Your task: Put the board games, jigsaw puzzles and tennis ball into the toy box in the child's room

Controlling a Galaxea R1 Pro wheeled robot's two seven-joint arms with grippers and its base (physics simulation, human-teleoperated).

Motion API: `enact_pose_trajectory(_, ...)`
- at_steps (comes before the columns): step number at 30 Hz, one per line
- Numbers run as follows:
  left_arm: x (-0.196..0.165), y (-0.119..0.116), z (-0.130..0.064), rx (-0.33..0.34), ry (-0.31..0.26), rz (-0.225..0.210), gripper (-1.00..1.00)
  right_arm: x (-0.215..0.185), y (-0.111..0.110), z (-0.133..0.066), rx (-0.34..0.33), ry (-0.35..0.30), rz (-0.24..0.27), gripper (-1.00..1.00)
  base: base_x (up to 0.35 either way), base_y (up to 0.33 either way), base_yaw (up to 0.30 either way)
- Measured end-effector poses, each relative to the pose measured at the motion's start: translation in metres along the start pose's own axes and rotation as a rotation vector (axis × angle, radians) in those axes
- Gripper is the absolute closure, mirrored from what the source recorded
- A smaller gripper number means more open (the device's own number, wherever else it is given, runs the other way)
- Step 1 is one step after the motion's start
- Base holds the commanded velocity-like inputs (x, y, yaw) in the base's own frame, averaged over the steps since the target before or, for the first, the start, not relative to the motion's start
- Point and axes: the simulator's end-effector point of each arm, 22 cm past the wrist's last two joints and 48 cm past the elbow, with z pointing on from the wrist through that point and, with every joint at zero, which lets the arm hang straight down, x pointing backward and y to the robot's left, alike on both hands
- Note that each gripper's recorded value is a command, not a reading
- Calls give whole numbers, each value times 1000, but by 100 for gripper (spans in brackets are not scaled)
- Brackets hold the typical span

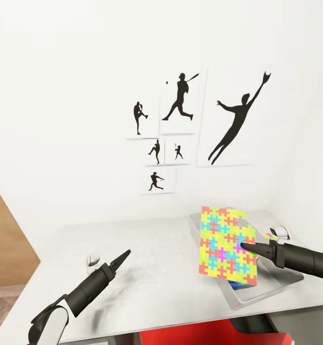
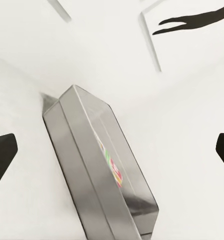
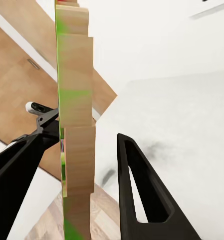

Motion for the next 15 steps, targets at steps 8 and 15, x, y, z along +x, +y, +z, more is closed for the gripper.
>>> enact_pose_trajectory(8, 0, 0, 0, -1, 0, 0, -100, 0, 0, 0, 1, -1, 1, 100, 4, -77, 0)
enact_pose_trajectory(15, 0, 1, 0, -2, -1, -6, -100, 0, -5, 0, 22, -3, 3, 100, 11, -75, 0)
